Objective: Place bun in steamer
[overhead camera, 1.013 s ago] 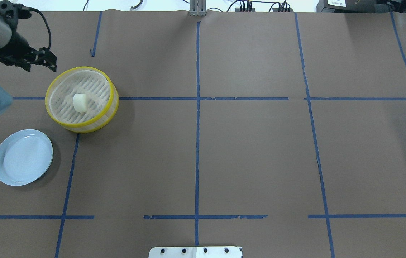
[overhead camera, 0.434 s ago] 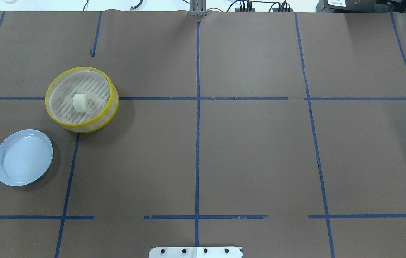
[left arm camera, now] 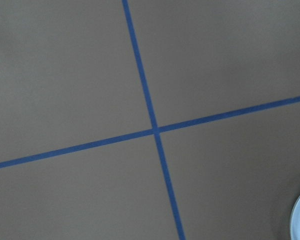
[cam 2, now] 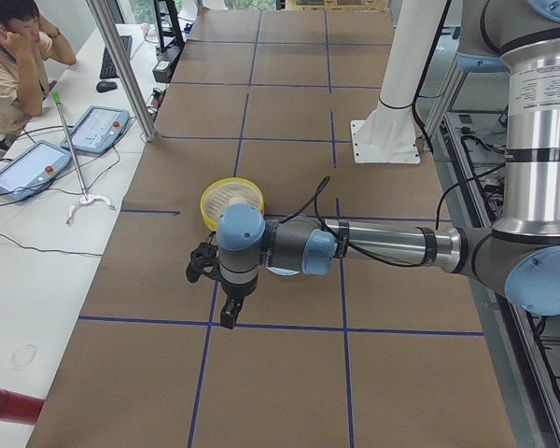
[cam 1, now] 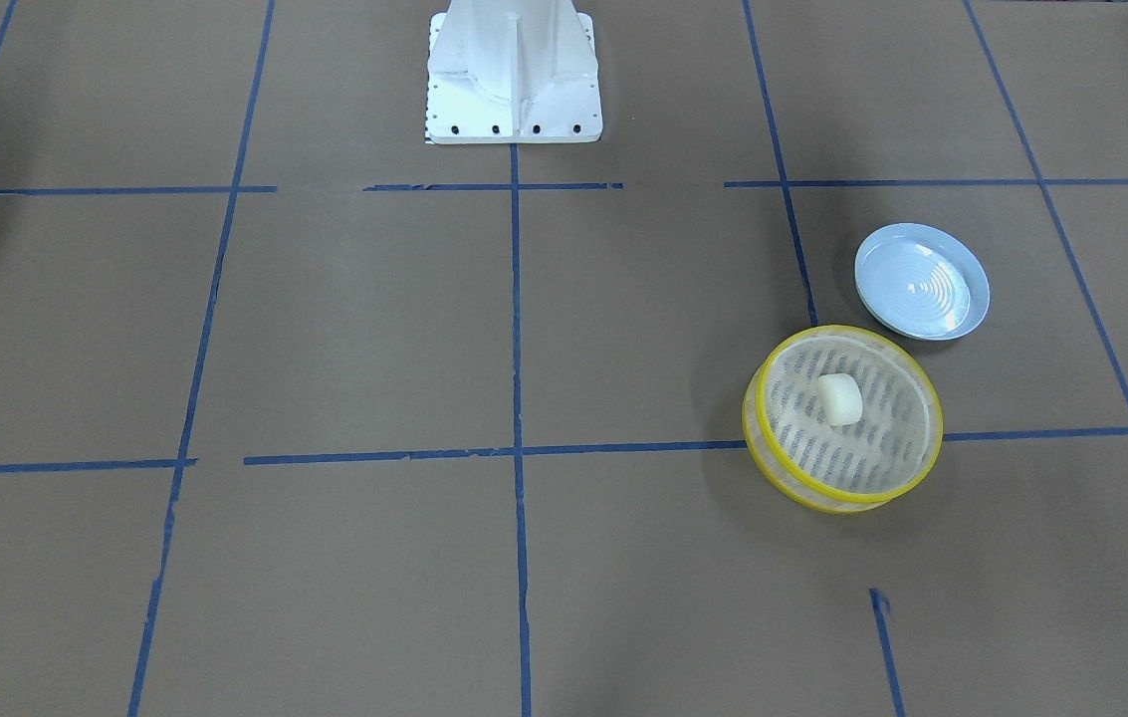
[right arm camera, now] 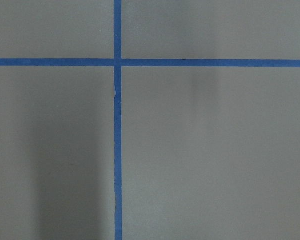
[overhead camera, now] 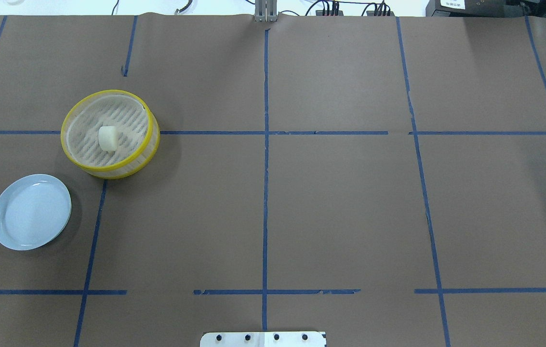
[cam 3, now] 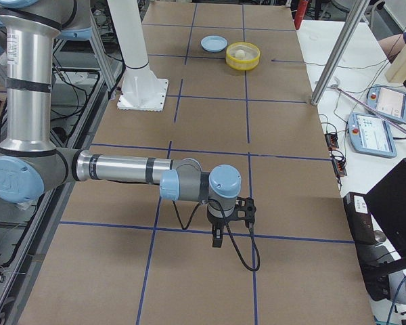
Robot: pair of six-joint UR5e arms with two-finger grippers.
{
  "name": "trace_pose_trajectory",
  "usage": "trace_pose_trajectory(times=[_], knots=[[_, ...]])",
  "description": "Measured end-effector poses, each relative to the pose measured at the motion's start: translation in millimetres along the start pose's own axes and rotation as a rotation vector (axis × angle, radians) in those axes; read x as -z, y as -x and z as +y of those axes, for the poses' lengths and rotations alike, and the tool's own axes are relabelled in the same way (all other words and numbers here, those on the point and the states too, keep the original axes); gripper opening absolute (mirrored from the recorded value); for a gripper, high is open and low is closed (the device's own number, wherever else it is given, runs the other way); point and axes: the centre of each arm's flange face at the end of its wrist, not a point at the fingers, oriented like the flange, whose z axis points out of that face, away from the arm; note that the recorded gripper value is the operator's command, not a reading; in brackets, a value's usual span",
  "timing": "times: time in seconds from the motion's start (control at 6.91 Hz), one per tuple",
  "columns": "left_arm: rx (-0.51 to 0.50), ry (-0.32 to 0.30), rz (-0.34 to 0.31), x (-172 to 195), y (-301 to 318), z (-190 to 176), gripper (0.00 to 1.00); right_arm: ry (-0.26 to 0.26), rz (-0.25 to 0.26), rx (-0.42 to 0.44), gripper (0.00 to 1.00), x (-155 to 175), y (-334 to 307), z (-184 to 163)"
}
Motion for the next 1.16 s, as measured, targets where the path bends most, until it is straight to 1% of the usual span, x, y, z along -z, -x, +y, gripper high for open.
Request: trace_pose_trajectory(times=[0.29,0.58,0.72,1.16], knots=[[0.024,0.02,0.034,-4.3,4.5,11.3,1.0,0.0,0.0,0.0,1.0,0.0,0.0,0.0],[0.031,0.011,0.088,-3.5,-1.8,11.3,1.0,0.0,0.0,0.0,1.0,0.0,0.0,0.0],[0.03,0.007,0.098,-2.3,-3.5,11.4,1.0,0.0,0.0,0.0,1.0,0.0,0.0,0.0],[0.034,0.008,0.098,-3.0,-0.6,14.1,1.0,0.0,0.0,0.0,1.0,0.0,0.0,0.0]])
